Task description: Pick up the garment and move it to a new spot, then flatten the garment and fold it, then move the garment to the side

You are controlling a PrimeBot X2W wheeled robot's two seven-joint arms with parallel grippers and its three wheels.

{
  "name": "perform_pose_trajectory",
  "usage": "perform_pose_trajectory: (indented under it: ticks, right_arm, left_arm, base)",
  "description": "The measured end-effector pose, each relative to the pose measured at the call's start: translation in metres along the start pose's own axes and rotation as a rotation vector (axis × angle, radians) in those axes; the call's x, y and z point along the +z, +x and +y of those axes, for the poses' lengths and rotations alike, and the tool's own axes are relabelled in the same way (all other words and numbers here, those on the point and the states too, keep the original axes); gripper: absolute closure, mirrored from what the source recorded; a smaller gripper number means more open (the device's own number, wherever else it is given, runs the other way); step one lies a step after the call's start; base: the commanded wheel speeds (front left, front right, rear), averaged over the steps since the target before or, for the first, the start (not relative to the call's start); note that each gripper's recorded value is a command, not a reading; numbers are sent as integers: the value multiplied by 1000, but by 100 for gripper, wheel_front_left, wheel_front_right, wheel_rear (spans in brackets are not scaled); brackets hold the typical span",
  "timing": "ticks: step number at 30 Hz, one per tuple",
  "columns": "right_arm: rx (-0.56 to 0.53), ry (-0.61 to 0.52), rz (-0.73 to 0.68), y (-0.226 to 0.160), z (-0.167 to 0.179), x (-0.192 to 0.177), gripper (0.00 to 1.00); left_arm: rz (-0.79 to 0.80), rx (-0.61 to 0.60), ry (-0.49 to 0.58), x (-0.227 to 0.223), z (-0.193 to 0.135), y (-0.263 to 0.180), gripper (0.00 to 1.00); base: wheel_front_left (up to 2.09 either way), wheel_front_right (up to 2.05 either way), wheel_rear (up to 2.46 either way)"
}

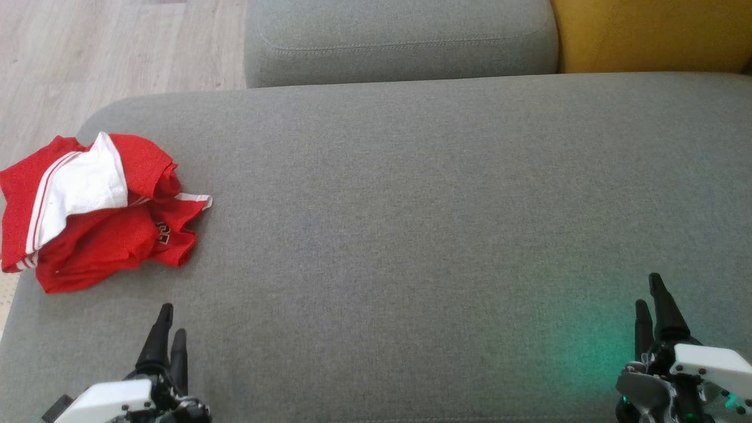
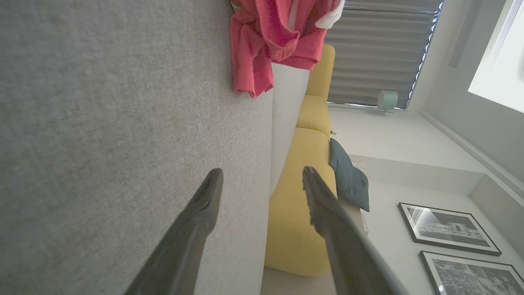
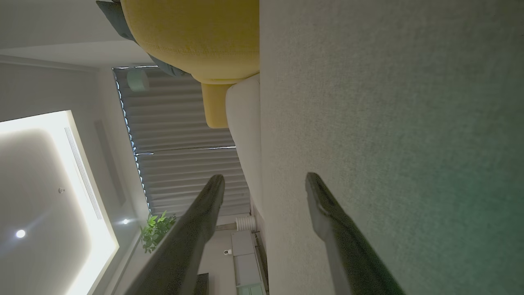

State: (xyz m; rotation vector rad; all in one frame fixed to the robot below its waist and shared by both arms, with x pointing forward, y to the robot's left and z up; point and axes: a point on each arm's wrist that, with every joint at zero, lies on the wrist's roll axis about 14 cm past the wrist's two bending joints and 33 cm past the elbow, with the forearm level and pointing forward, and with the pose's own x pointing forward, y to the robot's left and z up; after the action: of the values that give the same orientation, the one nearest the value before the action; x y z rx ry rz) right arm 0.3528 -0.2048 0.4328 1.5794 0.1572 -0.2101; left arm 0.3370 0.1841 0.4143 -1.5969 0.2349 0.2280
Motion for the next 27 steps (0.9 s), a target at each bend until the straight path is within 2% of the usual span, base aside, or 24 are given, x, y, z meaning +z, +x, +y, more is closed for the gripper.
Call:
perform_pose_trajectory:
  ticks: [9, 27]
  right_arm:
    - [13, -51, 9, 3, 6, -6, 0]
    - [36, -312, 23, 11, 15, -17, 0]
  left_arm:
    - [-17, -14, 51, 2, -7, 4, 0]
    - [-41, -24, 327, 5, -14, 7, 0]
  base:
    - [0, 0, 0]
    - [0, 0, 0]
